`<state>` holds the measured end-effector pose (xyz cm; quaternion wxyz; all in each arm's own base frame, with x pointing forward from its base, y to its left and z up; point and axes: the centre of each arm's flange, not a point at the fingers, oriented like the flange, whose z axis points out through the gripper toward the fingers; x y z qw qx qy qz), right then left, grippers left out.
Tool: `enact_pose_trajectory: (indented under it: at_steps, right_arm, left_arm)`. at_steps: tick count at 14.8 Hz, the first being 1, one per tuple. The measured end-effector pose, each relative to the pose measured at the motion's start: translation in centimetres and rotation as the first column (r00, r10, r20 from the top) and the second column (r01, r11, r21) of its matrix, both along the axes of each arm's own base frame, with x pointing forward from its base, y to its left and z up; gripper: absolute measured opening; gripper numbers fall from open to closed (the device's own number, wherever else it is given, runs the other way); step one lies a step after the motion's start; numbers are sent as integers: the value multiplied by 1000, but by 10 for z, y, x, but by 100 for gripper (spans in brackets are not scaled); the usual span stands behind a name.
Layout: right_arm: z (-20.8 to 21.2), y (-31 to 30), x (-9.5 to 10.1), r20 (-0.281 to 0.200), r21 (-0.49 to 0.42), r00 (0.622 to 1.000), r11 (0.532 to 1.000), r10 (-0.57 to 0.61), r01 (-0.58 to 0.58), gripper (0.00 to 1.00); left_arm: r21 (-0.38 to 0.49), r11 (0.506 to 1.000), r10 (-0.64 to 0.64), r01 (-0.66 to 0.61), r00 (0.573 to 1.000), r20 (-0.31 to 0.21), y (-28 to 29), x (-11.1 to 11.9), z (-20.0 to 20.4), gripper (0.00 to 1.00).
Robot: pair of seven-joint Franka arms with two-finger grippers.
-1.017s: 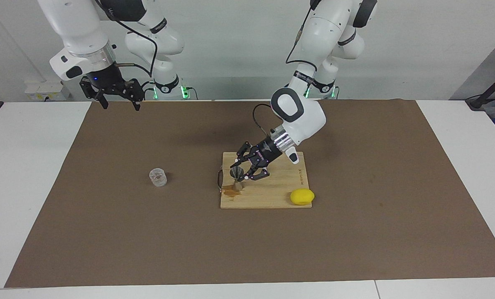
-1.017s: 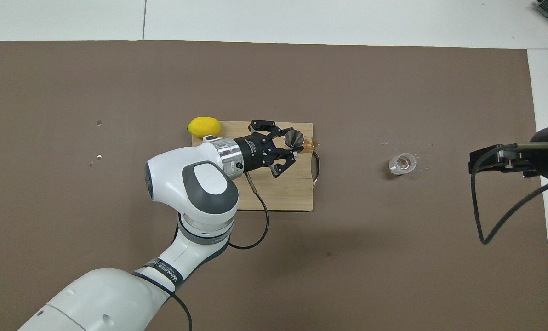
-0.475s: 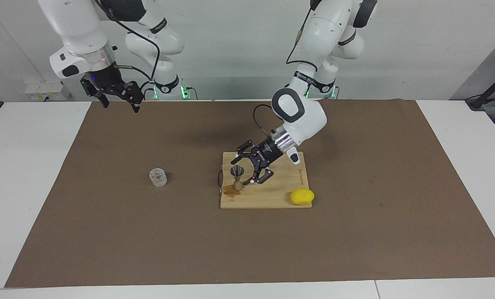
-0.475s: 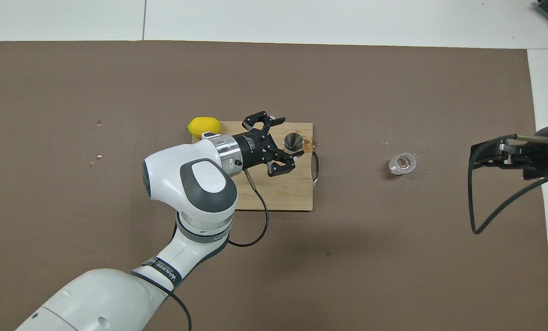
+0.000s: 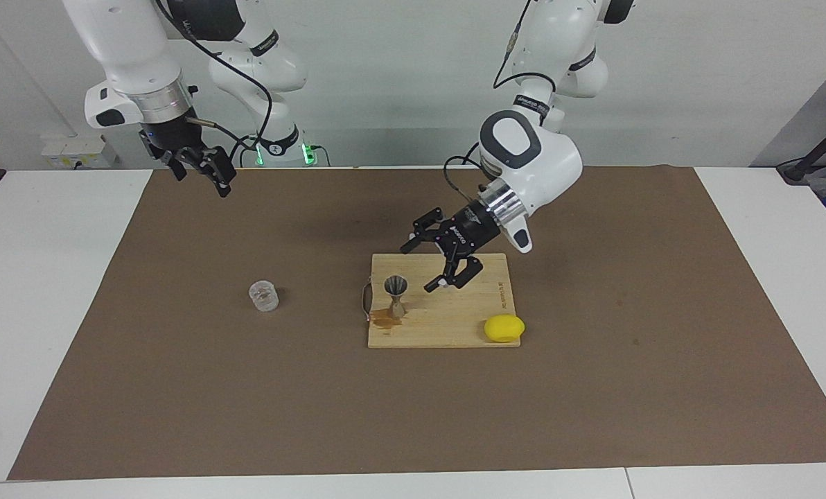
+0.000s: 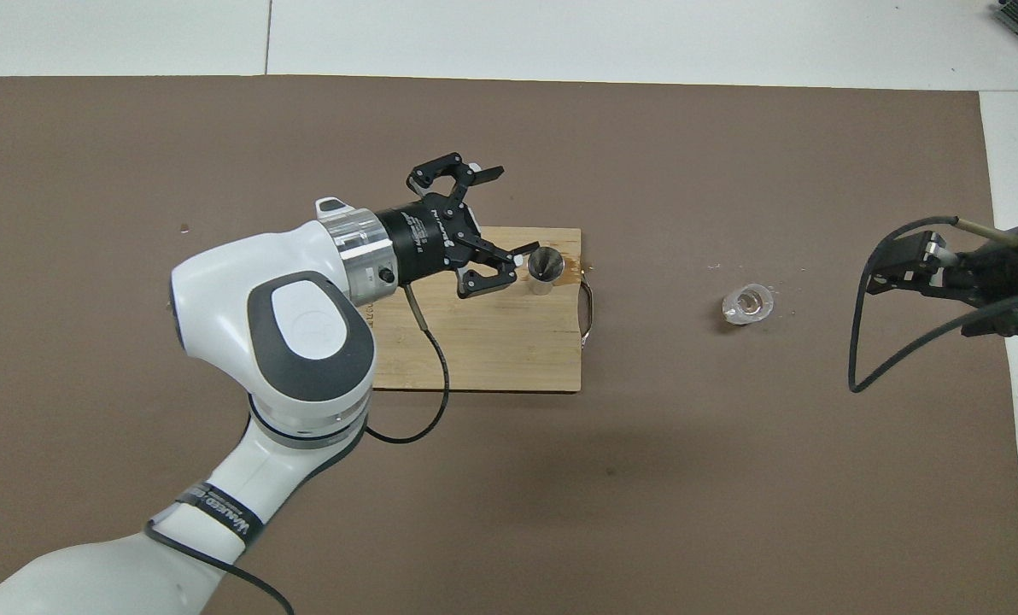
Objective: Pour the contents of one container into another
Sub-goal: 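Retract the left gripper while the right gripper reaches the glass cup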
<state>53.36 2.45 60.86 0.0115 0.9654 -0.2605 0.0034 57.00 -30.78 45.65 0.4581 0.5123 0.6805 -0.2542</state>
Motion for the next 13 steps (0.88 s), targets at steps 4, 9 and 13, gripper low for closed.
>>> enact_pose_trajectory:
  at_steps: [4, 9, 13]
  right_arm:
    - [-24, -11, 20, 12, 30, 978, 978, -207, 207, 100]
    - [-66, -38, 49, -31, 127, 903, 895, -428, 429, 100]
    - [-115, -65, 71, -125, 221, 841, 812, -526, 541, 100]
  left_arm:
    - [240, 968, -108, 75, 986, 130, 66, 23, 35, 100]
    - [645, 749, -338, 148, 924, 181, 125, 33, 61, 100]
    - [881, 409, -555, 235, 831, 35, 154, 18, 81, 100]
